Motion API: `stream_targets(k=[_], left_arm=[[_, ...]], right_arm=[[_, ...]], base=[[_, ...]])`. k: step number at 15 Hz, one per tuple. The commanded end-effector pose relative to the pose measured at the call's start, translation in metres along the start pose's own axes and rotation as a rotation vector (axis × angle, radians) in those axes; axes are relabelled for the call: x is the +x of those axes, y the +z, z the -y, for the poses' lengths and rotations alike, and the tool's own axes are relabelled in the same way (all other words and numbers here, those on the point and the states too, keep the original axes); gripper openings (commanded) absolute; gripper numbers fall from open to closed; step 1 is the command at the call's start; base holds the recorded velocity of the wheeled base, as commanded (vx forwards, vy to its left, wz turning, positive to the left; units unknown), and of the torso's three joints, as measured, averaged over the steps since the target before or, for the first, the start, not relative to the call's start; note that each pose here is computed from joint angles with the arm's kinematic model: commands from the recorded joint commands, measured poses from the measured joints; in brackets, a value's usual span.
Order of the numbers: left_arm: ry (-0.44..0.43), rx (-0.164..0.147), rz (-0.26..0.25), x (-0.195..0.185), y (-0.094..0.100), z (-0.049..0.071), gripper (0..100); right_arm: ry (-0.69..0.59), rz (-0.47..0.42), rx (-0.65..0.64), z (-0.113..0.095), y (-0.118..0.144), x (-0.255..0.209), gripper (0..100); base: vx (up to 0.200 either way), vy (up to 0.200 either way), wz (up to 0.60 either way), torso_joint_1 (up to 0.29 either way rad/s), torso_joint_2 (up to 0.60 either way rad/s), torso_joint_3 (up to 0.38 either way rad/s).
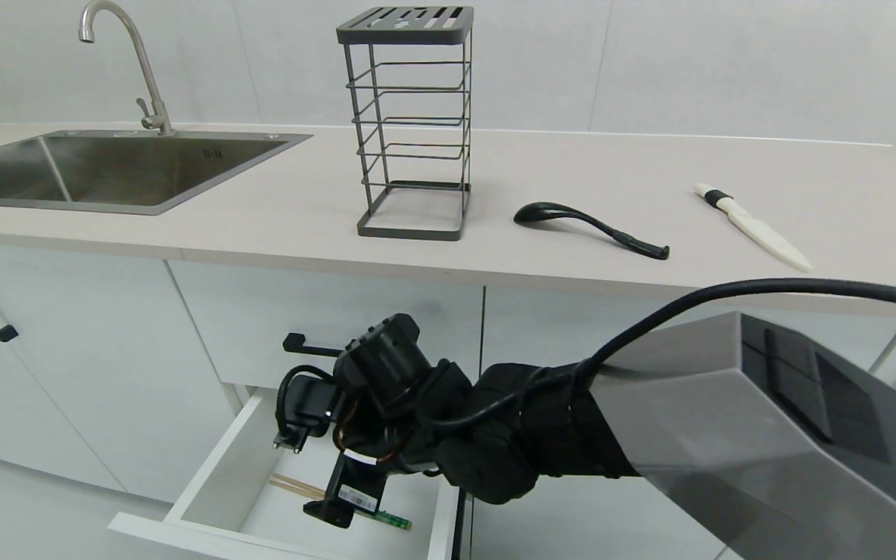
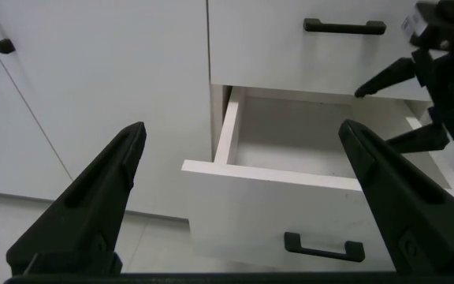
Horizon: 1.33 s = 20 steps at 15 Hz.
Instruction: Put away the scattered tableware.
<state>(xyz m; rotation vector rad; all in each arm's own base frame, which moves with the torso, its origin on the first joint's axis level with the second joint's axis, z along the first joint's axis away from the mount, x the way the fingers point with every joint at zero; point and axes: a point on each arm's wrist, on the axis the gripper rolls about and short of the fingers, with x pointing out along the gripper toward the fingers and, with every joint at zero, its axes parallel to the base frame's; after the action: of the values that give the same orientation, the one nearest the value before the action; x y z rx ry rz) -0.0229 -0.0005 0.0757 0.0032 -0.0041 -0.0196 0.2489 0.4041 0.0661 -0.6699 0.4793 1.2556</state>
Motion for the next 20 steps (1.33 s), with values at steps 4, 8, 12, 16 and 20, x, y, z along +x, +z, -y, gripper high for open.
stream_targets(k=[4, 8, 12, 16, 20], left_arm=[[0.001, 0.001, -0.001, 0.0, 0.0, 0.0, 100], [0.001, 0.0, -0.001, 0.0, 0.0, 0.0, 100], [0.001, 0.0, -0.001, 0.0, 0.0, 0.0, 100], [0.0, 0.0, -0.001, 0.0, 0.0, 0.0, 100], [0.001, 0.0, -0.001, 0.0, 0.0, 0.0, 100]], right_arm=[[0.005, 0.214, 0.042, 0.002, 0.032, -0.032, 100], [0.044, 0.303, 0.126, -0.003, 0.043, -0.056, 100], [0.052, 0.506, 0.229, 0.0, 0.065, -0.075, 100], [0.031, 0.647, 0.231, 0.002, 0.077, -0.092, 100], [0.006, 0.769, 0.203, 0.001, 0.09, -0.113, 100]], base=[[0.0, 0.0, 0.0, 0.0, 0.0, 0.0], [0.0, 0.0, 0.0, 0.0, 0.0, 0.0], [0.0, 0.0, 0.0, 0.0, 0.0, 0.0], [0.0, 0.0, 0.0, 0.0, 0.0, 0.0], [0.0, 0.0, 0.0, 0.0, 0.0, 0.0]])
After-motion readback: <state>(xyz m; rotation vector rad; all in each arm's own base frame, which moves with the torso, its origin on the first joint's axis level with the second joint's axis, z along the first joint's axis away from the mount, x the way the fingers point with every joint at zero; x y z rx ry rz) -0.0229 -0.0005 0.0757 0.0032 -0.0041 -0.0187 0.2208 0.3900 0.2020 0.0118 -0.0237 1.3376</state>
